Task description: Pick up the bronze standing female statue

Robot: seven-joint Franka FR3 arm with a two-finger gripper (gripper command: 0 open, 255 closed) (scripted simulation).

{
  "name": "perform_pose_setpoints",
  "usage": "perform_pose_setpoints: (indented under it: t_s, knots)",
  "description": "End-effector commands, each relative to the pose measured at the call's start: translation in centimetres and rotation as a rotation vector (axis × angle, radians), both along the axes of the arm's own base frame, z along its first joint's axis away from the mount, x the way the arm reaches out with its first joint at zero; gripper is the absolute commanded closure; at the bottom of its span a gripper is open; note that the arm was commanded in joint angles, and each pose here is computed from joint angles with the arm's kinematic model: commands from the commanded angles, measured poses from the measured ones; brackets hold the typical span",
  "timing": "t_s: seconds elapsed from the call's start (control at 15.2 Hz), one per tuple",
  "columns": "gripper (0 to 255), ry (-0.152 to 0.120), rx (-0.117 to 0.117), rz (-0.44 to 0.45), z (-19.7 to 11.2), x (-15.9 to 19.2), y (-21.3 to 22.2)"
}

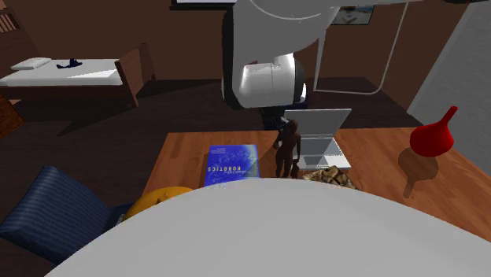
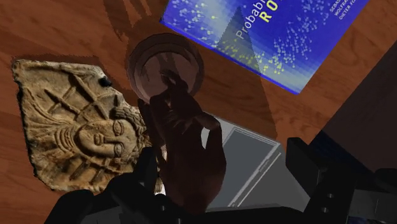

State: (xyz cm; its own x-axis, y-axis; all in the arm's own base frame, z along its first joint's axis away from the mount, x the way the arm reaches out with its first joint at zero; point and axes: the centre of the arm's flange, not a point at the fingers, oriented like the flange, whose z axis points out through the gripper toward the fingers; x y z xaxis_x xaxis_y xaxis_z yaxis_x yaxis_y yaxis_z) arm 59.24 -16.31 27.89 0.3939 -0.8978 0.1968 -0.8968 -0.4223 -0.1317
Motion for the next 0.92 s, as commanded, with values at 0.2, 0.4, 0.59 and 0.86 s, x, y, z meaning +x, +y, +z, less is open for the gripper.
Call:
perform_pose_setpoints:
  t_s: [0.2,0.4,0.59,0.86]
  knots:
    - [0,-0.011,0.006,-0.087,-3.4,1.2,-2.5]
    - [0,-0.011,0.006,-0.087,-5.0,1.2,-2.5]
    - [0,-0.011,0.006,-0.087,-6.9,1.2,-2.5]
    - [255,-0.011,0.006,-0.087,-6.9,1.2,-2.5]
